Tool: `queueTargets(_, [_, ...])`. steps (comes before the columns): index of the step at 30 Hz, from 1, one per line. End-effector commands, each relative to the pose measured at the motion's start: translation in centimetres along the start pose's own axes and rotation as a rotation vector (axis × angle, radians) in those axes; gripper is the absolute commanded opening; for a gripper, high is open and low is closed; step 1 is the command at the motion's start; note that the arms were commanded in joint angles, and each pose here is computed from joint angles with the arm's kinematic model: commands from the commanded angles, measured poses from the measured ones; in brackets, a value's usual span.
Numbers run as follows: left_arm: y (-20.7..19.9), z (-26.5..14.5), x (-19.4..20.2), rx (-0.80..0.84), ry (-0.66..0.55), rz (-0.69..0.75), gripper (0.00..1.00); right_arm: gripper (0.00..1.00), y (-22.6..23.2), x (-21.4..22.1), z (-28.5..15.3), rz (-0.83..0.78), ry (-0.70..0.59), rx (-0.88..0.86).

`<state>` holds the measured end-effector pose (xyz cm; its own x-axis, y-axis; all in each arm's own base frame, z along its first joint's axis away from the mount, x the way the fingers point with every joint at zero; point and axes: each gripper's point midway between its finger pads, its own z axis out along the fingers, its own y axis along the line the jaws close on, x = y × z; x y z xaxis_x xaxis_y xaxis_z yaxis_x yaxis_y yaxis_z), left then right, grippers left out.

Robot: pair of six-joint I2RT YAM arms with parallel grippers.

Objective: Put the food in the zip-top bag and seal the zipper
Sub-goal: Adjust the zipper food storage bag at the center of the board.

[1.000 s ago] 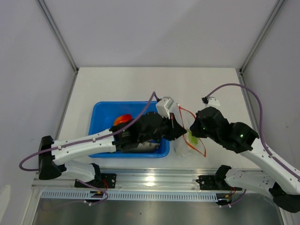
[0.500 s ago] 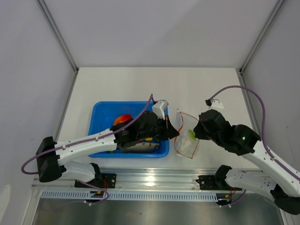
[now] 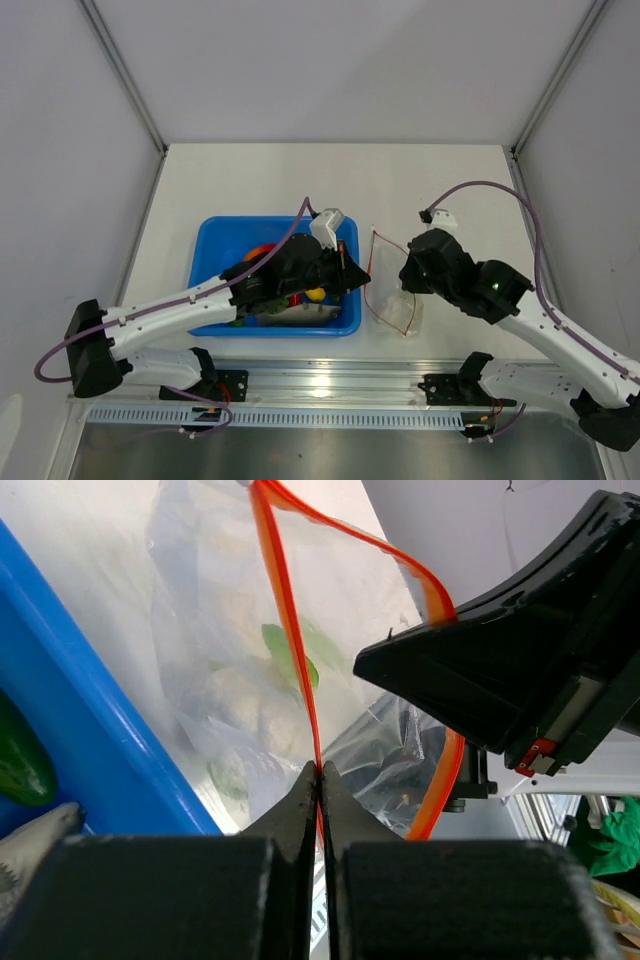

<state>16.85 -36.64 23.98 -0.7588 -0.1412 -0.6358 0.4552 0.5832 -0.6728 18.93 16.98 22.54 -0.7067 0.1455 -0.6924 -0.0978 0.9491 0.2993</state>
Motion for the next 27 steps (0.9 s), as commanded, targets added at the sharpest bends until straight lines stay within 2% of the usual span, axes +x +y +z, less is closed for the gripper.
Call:
queueTargets(1, [0.2,-1.0,-1.5,-0.002,-0.051,0.033,0.01,0.0,2.0,-1.2,0.5,0.012,-0.019,-0.066])
queueTargets(8, [0.7,-1.5,-2.5,-0.018,-0.071,0.057,0.01,0.0,2.9,-2.0,1.2,0.027,-0.007,-0.075])
queueTargets(9, [0.7,-1.6,-2.6,-0.018,-0.076,0.061,0.03,0.0,3.0,-2.0,1.3,0.019,-0.003,-0.079])
queueTargets(13, [1.2,-2.7,-3.7,-0.044,-0.124,0.09,0.49,0.0,2.9,-2.3,1.3,0.022,0.002,-0.089])
queueTargets(16, [1.7,-4.3,-4.6,-0.07,-0.172,0.113,0.75,0.0,3.1,-1.9,1.6,0.02,0.032,-0.111])
queueTargets(17, [2.3,-4.9,-5.1,-0.105,-0.206,0.113,0.92,0.0,3.1,-1.7,1.7,0.012,0.038,-0.115])
queueTargets(18, [2.4,-6.1,-5.7,-0.104,-0.243,0.11,0.99,0.0,3.1,-1.8,1.8,0.013,0.042,-0.115])
queueTargets(23, [6.2,-8.4,-8.0,-0.281,-0.344,0.072,0.99,0.0,4.1,-1.8,2.1,0.022,0.068,-0.161])
queueTargets(27, [11.7,-8.6,-7.4,-0.491,-0.278,-0.024,0.99,0.0,4.0,-2.1,2.7,0.025,0.086,-0.151])
